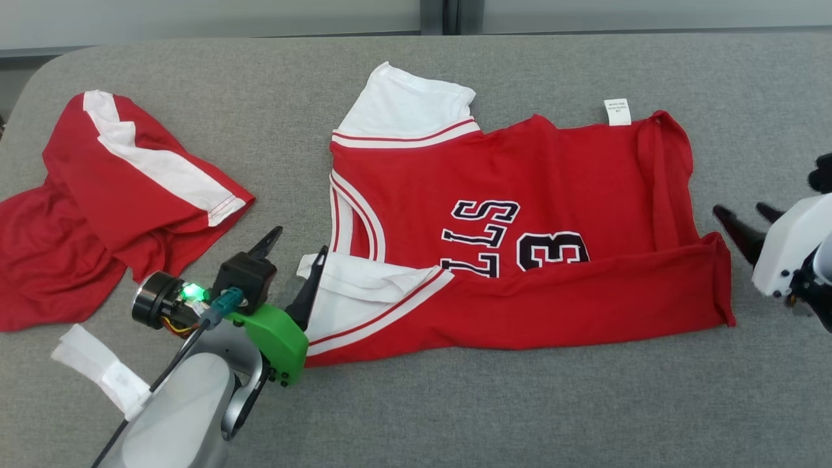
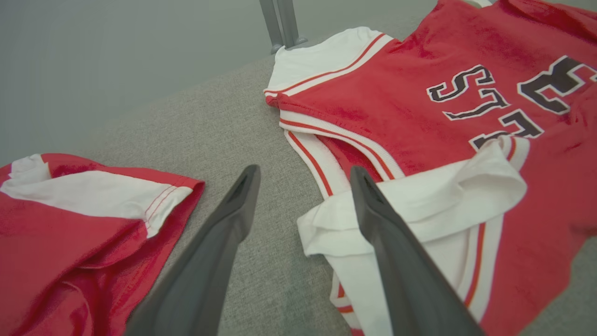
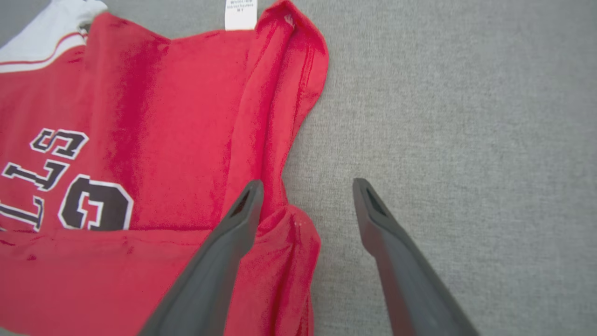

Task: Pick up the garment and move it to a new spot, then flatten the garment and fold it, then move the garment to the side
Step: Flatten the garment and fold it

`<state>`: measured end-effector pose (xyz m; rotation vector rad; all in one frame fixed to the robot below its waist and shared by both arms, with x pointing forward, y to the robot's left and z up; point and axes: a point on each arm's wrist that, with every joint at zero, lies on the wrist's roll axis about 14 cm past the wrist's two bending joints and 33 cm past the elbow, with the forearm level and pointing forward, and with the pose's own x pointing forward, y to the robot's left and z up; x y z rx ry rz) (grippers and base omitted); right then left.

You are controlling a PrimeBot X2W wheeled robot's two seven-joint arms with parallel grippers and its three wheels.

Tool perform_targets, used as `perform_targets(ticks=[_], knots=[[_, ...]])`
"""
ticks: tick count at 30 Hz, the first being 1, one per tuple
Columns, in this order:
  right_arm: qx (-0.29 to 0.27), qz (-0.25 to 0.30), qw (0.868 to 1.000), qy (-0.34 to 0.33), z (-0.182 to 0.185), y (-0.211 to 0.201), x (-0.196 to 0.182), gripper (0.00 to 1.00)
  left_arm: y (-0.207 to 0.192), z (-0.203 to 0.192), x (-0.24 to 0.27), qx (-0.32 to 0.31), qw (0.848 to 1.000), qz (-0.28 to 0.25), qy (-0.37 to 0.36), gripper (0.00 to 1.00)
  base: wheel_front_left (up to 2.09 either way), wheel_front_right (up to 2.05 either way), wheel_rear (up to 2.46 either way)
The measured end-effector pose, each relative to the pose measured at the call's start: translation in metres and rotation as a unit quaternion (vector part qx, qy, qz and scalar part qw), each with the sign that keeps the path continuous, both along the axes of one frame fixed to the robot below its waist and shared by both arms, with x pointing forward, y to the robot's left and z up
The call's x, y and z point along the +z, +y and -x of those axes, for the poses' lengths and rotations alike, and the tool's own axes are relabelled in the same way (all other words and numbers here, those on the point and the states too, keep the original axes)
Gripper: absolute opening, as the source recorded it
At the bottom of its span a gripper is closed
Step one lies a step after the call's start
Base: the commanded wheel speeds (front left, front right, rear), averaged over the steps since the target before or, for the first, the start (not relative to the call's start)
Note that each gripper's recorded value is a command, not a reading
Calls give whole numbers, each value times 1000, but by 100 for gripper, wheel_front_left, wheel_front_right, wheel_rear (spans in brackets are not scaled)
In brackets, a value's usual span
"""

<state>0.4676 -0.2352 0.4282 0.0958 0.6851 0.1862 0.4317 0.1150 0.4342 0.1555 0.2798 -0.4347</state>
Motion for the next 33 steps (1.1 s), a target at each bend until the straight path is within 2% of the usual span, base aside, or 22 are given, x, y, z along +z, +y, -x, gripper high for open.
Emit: perform_targets(ticks=[2, 5, 11, 13, 15, 21, 23, 27, 33], knots=[[-9, 3, 997, -73, -15, -4, 24, 100, 6, -6, 10, 32, 999, 24, -20, 100, 0, 0, 0], [-12, -21, 983, -182, -26, 7, 59, 100, 24, -13, 30, 88, 992, 64, -66, 100, 0, 0, 0], [-3, -27, 951, -307, -7, 20, 87, 100, 36, -9, 66, 173, 965, 152, -126, 100, 0, 0, 0], [-1, -19, 942, -336, 1, 23, 91, 100, 35, -3, 73, 179, 961, 156, -139, 100, 0, 0, 0], [-3, -30, 935, -355, 10, 31, 93, 100, 32, 4, 85, 181, 958, 153, -163, 100, 0, 0, 0], [-14, -19, 920, -391, 30, 40, 100, 100, 34, 24, 87, 215, 947, 165, -172, 100, 0, 0, 0], [-30, -26, 914, -404, 34, 42, 106, 100, 34, 29, 84, 221, 946, 166, -169, 100, 0, 0, 0], [-24, -25, 900, -434, 43, 59, 121, 100, 35, 33, 90, 224, 943, 165, -182, 100, 0, 0, 0], [-35, -33, 901, -432, 56, 67, 119, 100, 28, 43, 74, 213, 952, 146, -162, 100, 0, 0, 0]])
